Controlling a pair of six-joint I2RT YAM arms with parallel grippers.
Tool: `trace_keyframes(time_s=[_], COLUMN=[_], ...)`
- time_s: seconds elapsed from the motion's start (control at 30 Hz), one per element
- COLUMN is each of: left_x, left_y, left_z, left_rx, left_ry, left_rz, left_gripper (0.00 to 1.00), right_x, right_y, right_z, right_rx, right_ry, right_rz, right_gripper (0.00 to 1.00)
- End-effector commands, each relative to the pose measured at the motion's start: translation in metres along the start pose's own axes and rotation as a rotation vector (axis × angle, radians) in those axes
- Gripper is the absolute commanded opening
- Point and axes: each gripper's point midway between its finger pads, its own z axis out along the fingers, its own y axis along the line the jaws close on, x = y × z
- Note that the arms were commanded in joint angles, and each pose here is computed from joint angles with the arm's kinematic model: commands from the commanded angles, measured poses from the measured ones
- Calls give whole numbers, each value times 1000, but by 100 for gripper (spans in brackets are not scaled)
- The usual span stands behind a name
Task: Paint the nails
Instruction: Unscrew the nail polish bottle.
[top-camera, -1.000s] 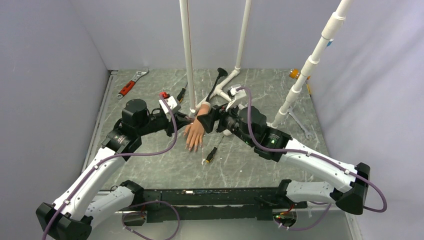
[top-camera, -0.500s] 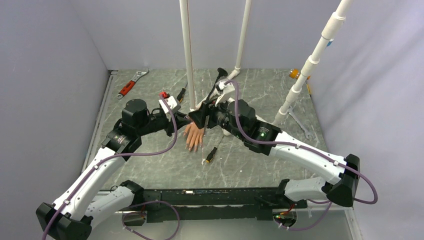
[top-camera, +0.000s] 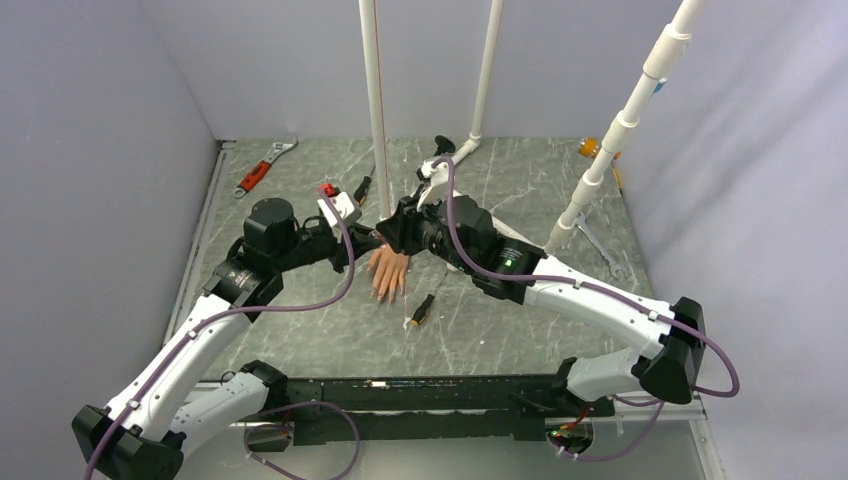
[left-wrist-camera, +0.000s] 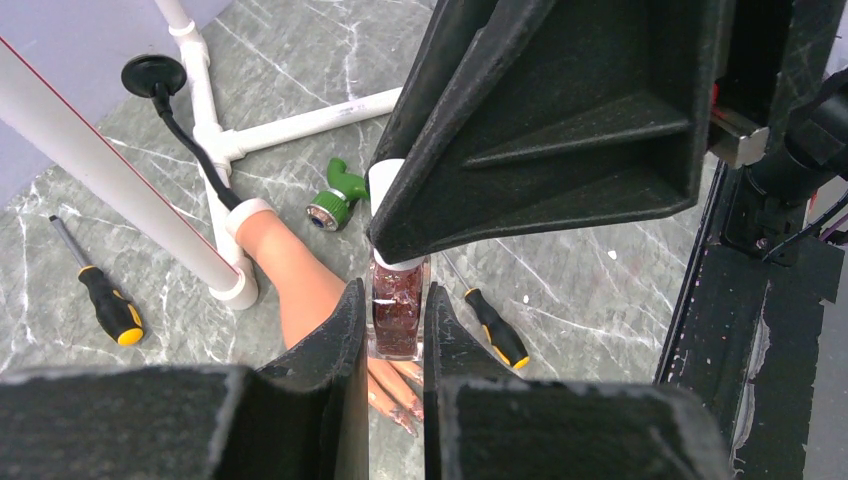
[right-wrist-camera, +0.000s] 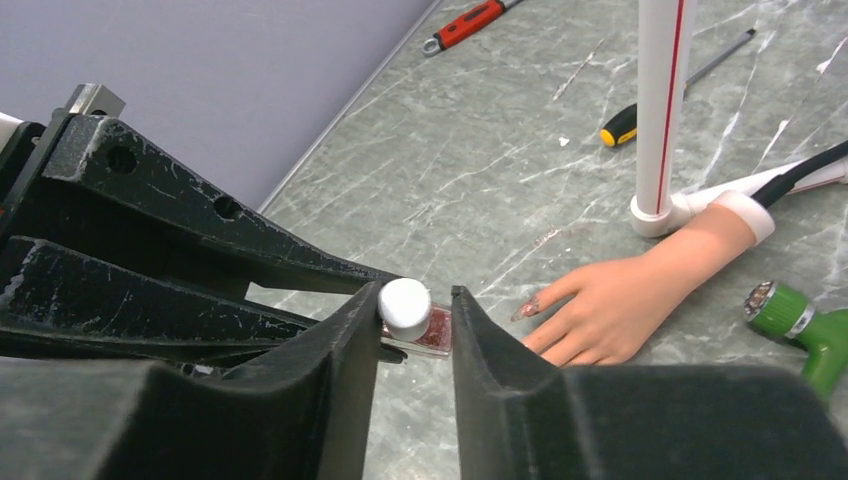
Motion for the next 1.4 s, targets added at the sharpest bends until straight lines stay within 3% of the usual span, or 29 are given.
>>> trace_keyframes(time_s=[0.0, 0.13, 0.33, 1.0, 1.3, 1.37], left_x=[-22, -22, -19, -22, -20, -20], left_y=[0, 0, 0, -44, -45, -45], left_z=[-3, -3, -1, -2, -1, 0], left_rx=[-1, -6, 5, 276, 290, 287], left_ry=[-64, -67, -57, -87, -79, -76], left_rz=[34, 32, 28, 50, 48, 48], left_gripper=[0, 0, 0, 0, 0, 0], right_x=[-22, -19, -13, 20, 32, 29], right_y=[15, 15, 24, 52, 46, 44], right_z=[-1, -2, -6, -39, -37, -36], right_rx=[-39, -45, -122, -437, -425, -407], right_ry=[-47, -47, -35, 42, 87, 86], right_rz=[19, 25, -14, -318, -346, -352], right_gripper=[29, 12, 0, 0, 0, 8])
